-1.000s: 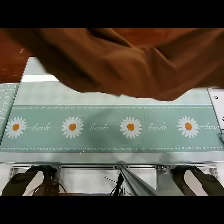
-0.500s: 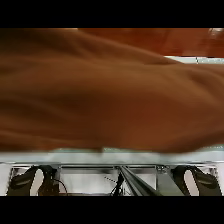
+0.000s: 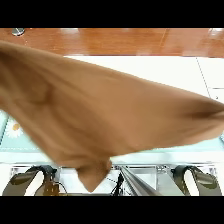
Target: Fold the shirts.
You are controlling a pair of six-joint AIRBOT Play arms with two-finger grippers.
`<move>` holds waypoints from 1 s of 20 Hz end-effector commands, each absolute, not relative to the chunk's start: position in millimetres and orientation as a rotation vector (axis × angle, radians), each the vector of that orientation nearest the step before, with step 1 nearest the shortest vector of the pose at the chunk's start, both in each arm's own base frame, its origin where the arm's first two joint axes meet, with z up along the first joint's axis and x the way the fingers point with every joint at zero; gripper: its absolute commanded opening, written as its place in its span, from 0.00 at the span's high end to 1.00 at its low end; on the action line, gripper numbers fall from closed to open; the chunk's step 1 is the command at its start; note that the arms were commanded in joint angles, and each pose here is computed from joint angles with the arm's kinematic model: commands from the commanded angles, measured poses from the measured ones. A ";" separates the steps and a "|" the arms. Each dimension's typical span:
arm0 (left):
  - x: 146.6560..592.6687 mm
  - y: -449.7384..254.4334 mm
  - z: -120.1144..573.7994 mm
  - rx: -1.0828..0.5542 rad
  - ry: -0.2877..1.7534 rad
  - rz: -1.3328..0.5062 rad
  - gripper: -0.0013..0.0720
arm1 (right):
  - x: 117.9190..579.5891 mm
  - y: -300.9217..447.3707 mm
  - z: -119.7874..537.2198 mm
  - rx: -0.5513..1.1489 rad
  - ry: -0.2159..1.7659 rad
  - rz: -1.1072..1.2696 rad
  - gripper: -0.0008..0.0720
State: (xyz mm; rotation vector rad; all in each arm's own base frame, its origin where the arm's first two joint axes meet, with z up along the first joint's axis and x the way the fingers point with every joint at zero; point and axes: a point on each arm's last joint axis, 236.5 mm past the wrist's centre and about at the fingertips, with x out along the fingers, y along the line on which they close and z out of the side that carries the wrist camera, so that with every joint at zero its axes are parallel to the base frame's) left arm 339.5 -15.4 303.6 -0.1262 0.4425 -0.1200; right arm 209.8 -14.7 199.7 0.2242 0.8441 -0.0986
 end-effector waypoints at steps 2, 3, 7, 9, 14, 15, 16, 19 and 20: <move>431.4 -63.9 169.0 -0.221 0.730 -0.261 0.94 | 280.8 -3.1 100.3 0.369 0.961 -0.002 0.95; 454.3 -72.5 149.8 -0.229 0.737 -0.262 0.94 | 306.3 -1.9 88.9 0.401 0.950 0.023 0.95; 527.1 -93.3 103.6 -0.477 0.744 -0.186 0.94 | 406.1 -27.9 31.3 0.541 0.921 -0.037 0.94; 544.0 -108.4 82.0 -0.575 0.778 -0.199 0.94 | 442.9 -25.8 -0.1 0.635 0.979 -0.021 0.94; 526.1 -128.2 36.8 -0.649 0.969 -0.237 0.47 | 496.2 -0.8 -43.7 0.858 1.121 0.079 0.13; 513.8 -123.5 29.1 -0.616 1.030 -0.246 0.04 | 495.6 1.2 -44.1 0.851 1.152 0.103 0.13; 497.8 -112.0 21.3 -0.542 1.105 -0.267 0.02 | 492.7 -1.9 -39.5 0.825 1.175 0.129 0.13; 429.2 -36.4 2.3 -0.409 1.395 -0.194 0.02 | 461.6 -41.9 -18.7 0.736 1.266 0.133 0.13; 404.3 -13.0 -0.8 -0.390 1.474 -0.165 0.02 | 439.3 -60.1 -15.0 0.690 1.317 0.117 0.13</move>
